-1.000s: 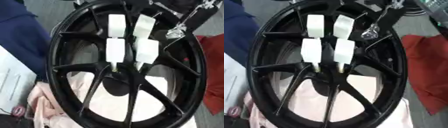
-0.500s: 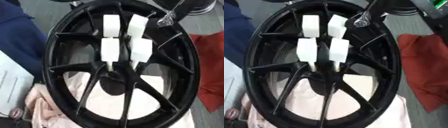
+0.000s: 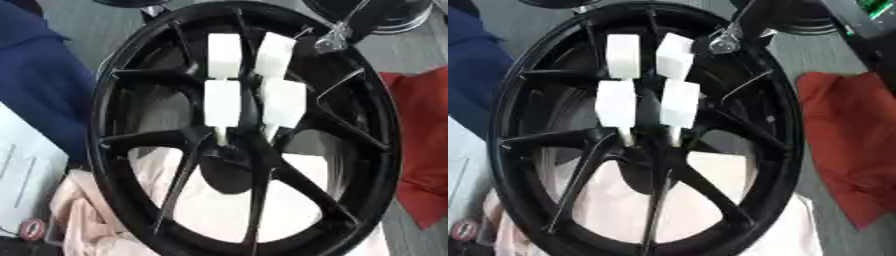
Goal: Pull the pin out of the wheel hub.
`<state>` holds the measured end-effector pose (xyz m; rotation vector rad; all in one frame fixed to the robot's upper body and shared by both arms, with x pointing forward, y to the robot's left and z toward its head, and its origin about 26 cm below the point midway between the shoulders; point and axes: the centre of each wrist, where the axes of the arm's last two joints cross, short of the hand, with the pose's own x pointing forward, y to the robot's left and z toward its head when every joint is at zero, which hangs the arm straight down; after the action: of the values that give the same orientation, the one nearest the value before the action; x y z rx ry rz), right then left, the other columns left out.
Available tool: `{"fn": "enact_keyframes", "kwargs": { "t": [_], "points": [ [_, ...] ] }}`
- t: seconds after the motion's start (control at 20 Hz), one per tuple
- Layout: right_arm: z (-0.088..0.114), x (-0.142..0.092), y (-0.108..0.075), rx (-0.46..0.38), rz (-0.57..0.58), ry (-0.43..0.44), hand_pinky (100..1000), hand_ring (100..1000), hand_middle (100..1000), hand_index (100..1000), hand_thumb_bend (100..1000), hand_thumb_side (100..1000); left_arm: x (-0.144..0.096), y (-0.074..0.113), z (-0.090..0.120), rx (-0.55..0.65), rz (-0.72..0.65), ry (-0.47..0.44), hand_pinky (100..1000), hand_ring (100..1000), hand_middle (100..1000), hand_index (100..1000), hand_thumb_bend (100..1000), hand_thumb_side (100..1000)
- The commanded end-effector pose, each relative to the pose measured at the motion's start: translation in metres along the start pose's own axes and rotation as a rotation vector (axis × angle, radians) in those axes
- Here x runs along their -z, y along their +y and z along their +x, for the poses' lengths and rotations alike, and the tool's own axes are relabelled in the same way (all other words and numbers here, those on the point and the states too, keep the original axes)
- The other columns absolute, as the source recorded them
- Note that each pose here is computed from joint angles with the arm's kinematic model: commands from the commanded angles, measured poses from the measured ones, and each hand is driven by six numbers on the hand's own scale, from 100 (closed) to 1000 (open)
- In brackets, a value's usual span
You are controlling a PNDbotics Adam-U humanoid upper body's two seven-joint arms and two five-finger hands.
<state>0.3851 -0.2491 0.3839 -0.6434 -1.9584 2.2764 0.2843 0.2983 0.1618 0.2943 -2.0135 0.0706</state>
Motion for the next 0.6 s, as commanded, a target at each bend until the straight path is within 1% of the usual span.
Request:
{"fn": "enact_keyframes", "kwargs": {
  "t": [0.05, 0.25, 0.6],
  "points": [
    [-0.0014, -0.0077, -0.0083, -0.135, 0.189, -0.115, 893, 854, 815, 876, 372, 247, 0.0019, 0.0059, 0.0082, 0.019, 0.005, -0.031, 679, 675, 560, 707, 556, 504],
    [-0.0016, -0.0107, -0.007, -0.144, 0.213, -0.12, 894, 854, 815, 867, 391, 255, 0.0026, 0.0075, 0.009, 0.03, 0.005, -0.034, 680, 674, 560, 707, 556, 504],
    [0.0034, -0.0077, -0.0066, -0.163, 0.235, -0.162, 893, 851, 812, 853, 402, 258, 0.0034, 0.0086, 0.0099, 0.041, 0.001, -0.036, 680, 674, 560, 707, 555, 503]
  ]
}}
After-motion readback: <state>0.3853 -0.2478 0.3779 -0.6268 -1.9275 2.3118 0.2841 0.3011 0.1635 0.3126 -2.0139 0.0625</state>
